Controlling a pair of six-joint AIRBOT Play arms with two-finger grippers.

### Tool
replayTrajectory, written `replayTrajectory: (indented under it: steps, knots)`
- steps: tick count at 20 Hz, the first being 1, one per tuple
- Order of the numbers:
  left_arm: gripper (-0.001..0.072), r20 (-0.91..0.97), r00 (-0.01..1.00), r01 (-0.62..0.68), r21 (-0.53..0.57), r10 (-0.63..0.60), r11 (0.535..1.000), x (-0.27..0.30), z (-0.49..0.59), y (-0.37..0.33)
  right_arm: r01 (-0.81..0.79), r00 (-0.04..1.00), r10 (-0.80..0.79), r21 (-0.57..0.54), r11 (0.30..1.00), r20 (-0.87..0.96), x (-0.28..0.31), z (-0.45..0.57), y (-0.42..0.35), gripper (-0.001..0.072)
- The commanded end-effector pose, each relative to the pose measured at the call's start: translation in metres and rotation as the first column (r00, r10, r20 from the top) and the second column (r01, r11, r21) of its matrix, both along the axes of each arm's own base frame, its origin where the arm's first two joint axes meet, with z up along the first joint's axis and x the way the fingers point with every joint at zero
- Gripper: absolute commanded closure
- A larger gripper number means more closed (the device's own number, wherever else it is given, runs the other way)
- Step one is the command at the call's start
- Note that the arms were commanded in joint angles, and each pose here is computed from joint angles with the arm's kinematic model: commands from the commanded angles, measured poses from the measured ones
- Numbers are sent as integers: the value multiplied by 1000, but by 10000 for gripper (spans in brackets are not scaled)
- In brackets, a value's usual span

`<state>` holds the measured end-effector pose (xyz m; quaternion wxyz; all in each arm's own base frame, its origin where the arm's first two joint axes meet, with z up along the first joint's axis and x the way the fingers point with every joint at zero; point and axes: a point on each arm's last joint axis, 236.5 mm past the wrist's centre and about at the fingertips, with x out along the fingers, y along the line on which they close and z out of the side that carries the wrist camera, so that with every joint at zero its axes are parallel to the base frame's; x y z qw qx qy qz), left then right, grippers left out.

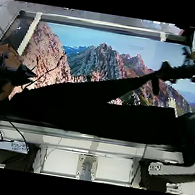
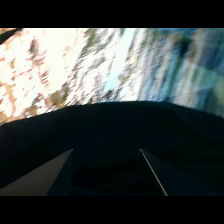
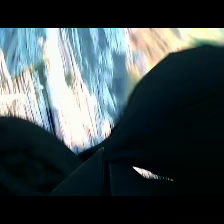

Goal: Fold the clothes and pants, and hang the long-sleeved shirts on hangers.

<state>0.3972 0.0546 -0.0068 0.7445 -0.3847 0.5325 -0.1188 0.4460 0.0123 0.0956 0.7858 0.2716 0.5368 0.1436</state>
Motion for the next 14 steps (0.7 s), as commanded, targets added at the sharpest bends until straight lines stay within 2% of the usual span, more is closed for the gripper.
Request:
replayTrajectory:
  steps: [1,3,6,8,10,12,14]
  knots:
    - [265,128,992,-9,-34,13,999,20,22,-5,47,994,-61,-146,988,-89,-64,39,-31,707]
    - [271,129,992,-4,-21,6,1000,20,20,-3,64,990,-84,-168,984,-116,-66,32,-35,707]
    - [286,97,995,-32,104,22,994,20,-1,17,63,971,-94,-143,988,-222,-58,-4,-39,706]
    - [285,28,998,-66,146,63,987,16,-18,28,51,950,-86,-120,991,-299,-54,-32,-40,706]
    - [284,-89,996,26,189,-10,982,-11,-38,27,39,931,-74,-104,994,-358,-55,-51,-40,706]
    - [285,-183,976,143,105,-122,984,-41,-37,5,32,928,-69,-106,994,-367,-53,-59,-42,705]
    - [288,-160,966,209,11,-205,978,-50,-20,-16,29,926,-70,-116,993,-370,-55,-60,-44,706]
